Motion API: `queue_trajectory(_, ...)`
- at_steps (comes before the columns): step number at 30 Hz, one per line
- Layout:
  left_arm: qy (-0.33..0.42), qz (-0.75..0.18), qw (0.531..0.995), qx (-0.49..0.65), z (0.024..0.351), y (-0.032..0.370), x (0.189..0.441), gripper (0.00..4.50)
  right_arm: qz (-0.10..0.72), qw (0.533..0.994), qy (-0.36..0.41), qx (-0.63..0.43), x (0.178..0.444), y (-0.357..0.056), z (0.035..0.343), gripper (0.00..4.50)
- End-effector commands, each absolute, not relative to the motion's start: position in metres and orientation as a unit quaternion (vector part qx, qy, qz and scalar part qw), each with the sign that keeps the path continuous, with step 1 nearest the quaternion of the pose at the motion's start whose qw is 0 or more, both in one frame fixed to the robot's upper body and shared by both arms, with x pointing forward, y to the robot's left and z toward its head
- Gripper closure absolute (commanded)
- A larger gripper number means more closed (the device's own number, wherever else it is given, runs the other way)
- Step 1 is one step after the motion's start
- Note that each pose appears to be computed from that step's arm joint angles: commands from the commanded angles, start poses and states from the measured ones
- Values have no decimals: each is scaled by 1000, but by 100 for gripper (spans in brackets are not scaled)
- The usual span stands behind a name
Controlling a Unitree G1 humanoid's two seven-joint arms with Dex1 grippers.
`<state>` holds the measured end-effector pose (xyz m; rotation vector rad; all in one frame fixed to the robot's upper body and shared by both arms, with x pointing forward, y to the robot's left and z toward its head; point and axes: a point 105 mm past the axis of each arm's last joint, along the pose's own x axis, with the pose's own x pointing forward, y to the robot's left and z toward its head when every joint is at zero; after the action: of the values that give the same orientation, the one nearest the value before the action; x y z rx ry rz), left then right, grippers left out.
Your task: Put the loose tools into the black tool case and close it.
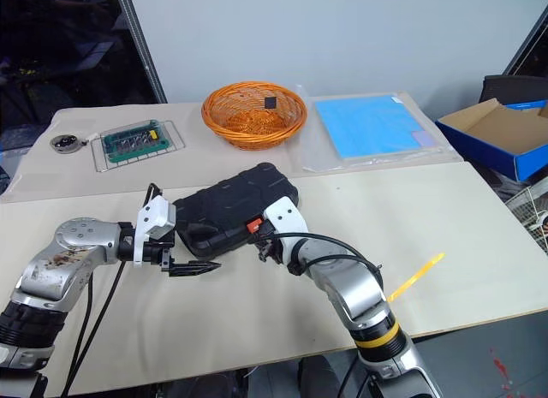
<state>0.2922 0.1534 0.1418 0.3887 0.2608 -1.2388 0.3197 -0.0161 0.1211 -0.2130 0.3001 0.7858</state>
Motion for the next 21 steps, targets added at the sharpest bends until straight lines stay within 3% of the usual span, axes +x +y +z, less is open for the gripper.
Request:
queue_trajectory(1,154,-579,782,171,125,151,288,0,389,912,95,-85,332,-7,143,201)
queue_trajectory(6,153,-575,786,168,124,152,289,0,400,907,99,-92,322,-13,143,41)
queue_trajectory(14,153,-567,793,163,123,155,292,0,394,905,127,-94,303,-42,142,41)
queue_trajectory(17,154,-563,795,164,121,155,295,0,399,903,144,-74,302,-42,137,107)
queue_trajectory(21,156,-562,795,165,119,155,296,0,392,907,147,-41,312,-37,138,239)
